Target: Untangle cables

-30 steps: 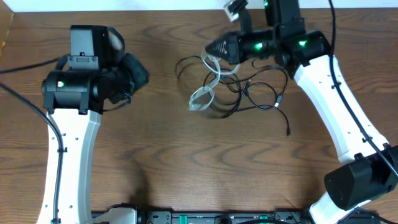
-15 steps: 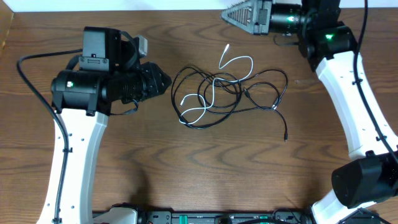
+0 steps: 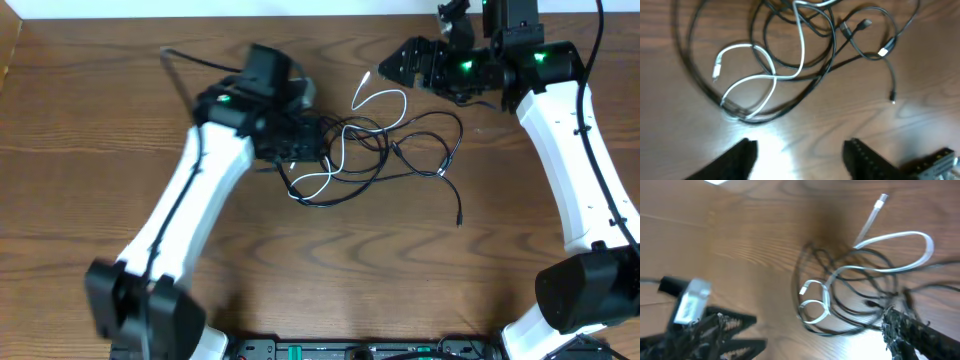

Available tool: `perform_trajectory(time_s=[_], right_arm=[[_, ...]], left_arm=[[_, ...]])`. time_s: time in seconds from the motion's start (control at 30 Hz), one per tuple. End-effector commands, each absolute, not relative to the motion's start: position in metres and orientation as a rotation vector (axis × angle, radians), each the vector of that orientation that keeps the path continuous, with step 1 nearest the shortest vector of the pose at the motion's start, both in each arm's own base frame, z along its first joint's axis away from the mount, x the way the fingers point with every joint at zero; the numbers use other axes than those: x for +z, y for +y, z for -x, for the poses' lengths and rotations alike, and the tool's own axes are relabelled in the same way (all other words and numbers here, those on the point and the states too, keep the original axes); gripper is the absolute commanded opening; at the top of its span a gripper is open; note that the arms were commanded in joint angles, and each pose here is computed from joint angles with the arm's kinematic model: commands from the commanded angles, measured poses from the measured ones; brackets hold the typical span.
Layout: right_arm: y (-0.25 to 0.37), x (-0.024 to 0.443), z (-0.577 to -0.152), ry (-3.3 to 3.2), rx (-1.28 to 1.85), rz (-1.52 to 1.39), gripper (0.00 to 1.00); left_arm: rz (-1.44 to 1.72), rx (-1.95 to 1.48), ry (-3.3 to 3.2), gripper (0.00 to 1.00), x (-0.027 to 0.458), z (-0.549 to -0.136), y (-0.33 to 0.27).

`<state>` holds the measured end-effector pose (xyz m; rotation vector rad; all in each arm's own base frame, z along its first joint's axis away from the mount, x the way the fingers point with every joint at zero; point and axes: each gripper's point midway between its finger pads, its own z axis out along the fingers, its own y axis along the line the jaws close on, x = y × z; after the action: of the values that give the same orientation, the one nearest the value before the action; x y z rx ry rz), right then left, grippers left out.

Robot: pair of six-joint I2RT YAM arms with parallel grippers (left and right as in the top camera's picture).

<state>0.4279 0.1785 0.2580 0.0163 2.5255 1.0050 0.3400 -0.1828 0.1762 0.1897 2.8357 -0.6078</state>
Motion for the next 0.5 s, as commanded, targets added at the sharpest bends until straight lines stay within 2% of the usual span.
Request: perform_trajectory(time_s=[0.0, 0.2, 0.47], right_arm=[[0.162, 0.258, -0.428, 2.524, 0.872, 0.012, 0.99], [0.139, 0.256, -0.433, 2.53, 0.853, -0.063, 0.99], [0.116, 0.25, -0.431, 2.56, 0.834, -0.142, 0.99]], left_arm=[[-0.27, -0.546, 2.888, 0.67, 0.134, -0.351, -0.202], [-0.327, -0.552, 2.92, 0.67, 0.09, -0.361, -0.229], [-0.383, -0.547, 2.94, 0.66, 0.058, -0.363, -0.249]])
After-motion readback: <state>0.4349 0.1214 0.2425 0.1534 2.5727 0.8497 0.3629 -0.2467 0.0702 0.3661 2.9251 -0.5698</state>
